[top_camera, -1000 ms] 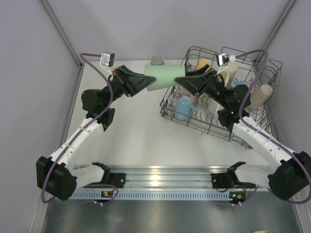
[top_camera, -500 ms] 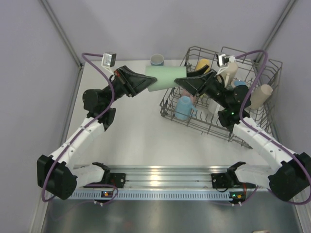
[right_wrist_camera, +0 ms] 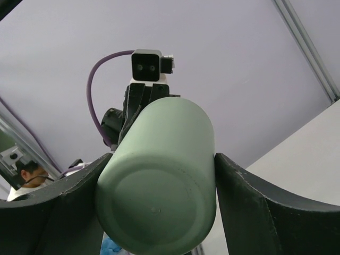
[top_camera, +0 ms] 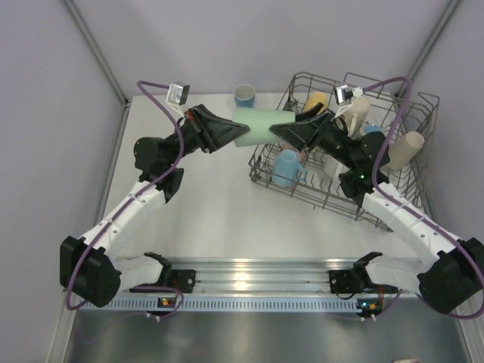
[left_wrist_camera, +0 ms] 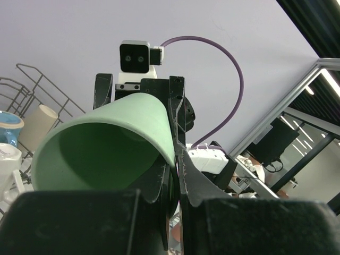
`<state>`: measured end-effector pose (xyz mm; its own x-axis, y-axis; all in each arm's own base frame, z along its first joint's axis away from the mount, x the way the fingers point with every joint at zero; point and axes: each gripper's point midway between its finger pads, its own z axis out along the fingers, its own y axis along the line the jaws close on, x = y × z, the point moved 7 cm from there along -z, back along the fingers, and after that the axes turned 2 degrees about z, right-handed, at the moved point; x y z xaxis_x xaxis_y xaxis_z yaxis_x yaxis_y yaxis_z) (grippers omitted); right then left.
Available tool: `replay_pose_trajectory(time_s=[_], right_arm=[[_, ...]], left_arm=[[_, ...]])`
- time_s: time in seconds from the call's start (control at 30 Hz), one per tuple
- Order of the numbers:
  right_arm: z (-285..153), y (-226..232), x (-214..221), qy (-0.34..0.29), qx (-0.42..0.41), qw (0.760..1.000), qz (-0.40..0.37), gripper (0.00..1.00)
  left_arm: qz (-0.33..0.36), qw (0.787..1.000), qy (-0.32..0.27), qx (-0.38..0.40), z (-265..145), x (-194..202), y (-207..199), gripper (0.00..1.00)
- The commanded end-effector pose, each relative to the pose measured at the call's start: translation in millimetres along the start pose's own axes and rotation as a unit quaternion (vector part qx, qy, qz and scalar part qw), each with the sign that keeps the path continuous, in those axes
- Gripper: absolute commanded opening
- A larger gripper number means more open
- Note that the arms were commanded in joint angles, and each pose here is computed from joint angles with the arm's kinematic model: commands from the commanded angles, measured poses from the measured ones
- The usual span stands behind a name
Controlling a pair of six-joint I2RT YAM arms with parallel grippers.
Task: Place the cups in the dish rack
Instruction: Pass the cup from the left arm to the right, then place the cup upside down on the dish rack
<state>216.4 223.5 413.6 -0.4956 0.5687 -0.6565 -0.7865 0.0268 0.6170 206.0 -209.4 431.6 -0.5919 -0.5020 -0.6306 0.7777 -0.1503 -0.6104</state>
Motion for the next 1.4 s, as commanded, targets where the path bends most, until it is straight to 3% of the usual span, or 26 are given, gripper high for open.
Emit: replay_pose_trajectory(time_s=[0.0,0.07,0.13,0.17,0.2,0.23,0.33,0.67,0.77,0.8,0.97,1.07,1.27,1.37], right_arm=[[-3.3,24.7,-3.0,-0.003,-0.044,0.999,-0.025,0.35],[-3.8,26.1,-3.2,-0.004,-0.047,0.999,-0.026,0.19],[-5.6,26.5,-2.9,-0.005,-0.046,0.999,-0.024,0.10],[-7.6,30.0,-5.0,-0.009,-0.047,0.998,-0.028,0.00],[-8.8,30.2,-6.7,-0.014,-0.044,0.999,-0.030,0.00],[-10.0,27.1,-6.2,-0.008,-0.028,0.999,-0.026,0.00],[-14.3,23.9,-16.0,-0.005,0.013,0.998,-0.054,0.00],[-59.2,-24.2,-45.2,0.003,0.236,0.967,-0.098,0.00],[-84.8,-45.2,-61.4,0.012,0.359,0.925,-0.120,0.00],[-88.3,-40.9,-76.7,0.011,0.384,0.909,-0.160,0.00],[-140.1,-56.2,-120.3,-0.008,0.602,0.771,-0.209,0.00],[-158.2,-63.7,-134.5,-0.008,0.665,0.715,-0.215,0.00],[-201.4,-81.7,-145.8,-0.001,0.745,0.645,-0.172,0.00],[-226.5,-84.3,-144.0,-0.007,0.774,0.616,-0.148,0.00]], left_arm=[[0.028,0.999,-0.002,0.021,0.5,-0.2,-6.2,0.00],[0.029,0.999,-0.001,0.020,-0.2,0.9,-5.2,0.00],[0.026,1.000,-0.002,0.012,-1.2,1.7,-2.4,0.21],[0.026,1.000,-0.002,0.007,-2.1,2.5,-0.8,0.33],[0.034,0.999,-0.003,0.001,-3.6,3.7,0.6,0.43],[0.037,0.999,-0.010,-0.006,-4.0,3.6,2.3,0.61],[0.051,0.998,-0.016,-0.045,-9.4,5.3,7.6,0.77],[0.064,0.990,0.010,-0.129,-18.7,14.4,30.8,0.87],[0.064,0.987,0.023,-0.148,-21.6,17.7,37.3,0.87],[0.063,0.985,0.028,-0.156,-22.6,19.0,40.3,0.87],[0.073,0.970,0.062,-0.222,-34.0,28.9,60.3,0.87],[0.069,0.961,0.076,-0.258,-42.7,36.0,72.1,0.86],[0.062,0.944,0.109,-0.306,-55.2,46.6,87.0,0.85],[0.052,0.945,0.110,-0.302,-58.5,51.2,86.1,0.85]])
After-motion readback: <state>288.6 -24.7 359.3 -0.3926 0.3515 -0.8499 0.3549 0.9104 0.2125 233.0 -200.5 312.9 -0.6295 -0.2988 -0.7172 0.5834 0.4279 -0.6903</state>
